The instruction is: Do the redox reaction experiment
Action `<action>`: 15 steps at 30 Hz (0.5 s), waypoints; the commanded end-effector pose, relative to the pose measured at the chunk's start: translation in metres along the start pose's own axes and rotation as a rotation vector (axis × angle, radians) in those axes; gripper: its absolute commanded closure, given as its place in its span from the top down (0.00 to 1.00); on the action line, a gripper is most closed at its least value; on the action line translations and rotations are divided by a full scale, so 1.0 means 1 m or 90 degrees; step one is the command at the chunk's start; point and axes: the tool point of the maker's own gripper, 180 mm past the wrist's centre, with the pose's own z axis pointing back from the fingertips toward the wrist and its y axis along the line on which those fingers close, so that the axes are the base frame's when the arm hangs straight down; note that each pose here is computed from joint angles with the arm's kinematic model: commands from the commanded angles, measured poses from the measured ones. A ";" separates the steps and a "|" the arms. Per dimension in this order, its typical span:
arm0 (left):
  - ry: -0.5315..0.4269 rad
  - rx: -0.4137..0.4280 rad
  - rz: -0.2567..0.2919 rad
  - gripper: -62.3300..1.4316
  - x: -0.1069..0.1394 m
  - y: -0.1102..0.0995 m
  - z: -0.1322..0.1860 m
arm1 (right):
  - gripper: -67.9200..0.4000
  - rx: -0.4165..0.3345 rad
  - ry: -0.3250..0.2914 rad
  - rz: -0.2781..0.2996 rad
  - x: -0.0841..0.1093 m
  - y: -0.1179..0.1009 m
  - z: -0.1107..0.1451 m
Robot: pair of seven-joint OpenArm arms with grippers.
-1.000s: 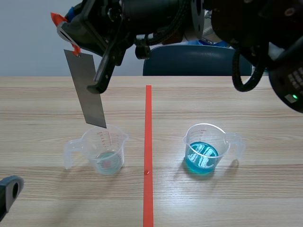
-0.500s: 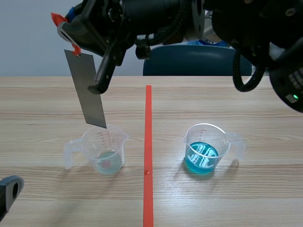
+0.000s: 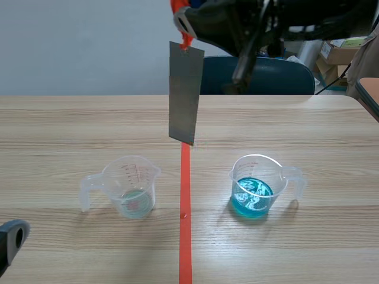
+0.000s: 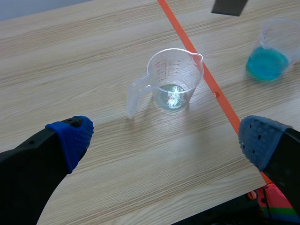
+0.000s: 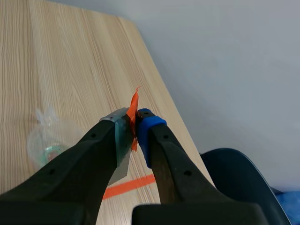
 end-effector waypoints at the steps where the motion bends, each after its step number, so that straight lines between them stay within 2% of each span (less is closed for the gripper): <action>1: -0.022 -0.004 0.003 1.00 0.009 -0.002 -0.001 | 0.02 -0.011 -0.007 0.013 0.003 -0.008 0.010; 7: -0.022 -0.004 0.003 1.00 0.009 -0.002 -0.001 | 0.02 -0.022 0.027 0.024 -0.014 -0.017 0.044; 15: -0.021 -0.004 0.001 1.00 0.009 -0.002 -0.001 | 0.02 -0.003 0.081 0.024 -0.037 -0.011 0.069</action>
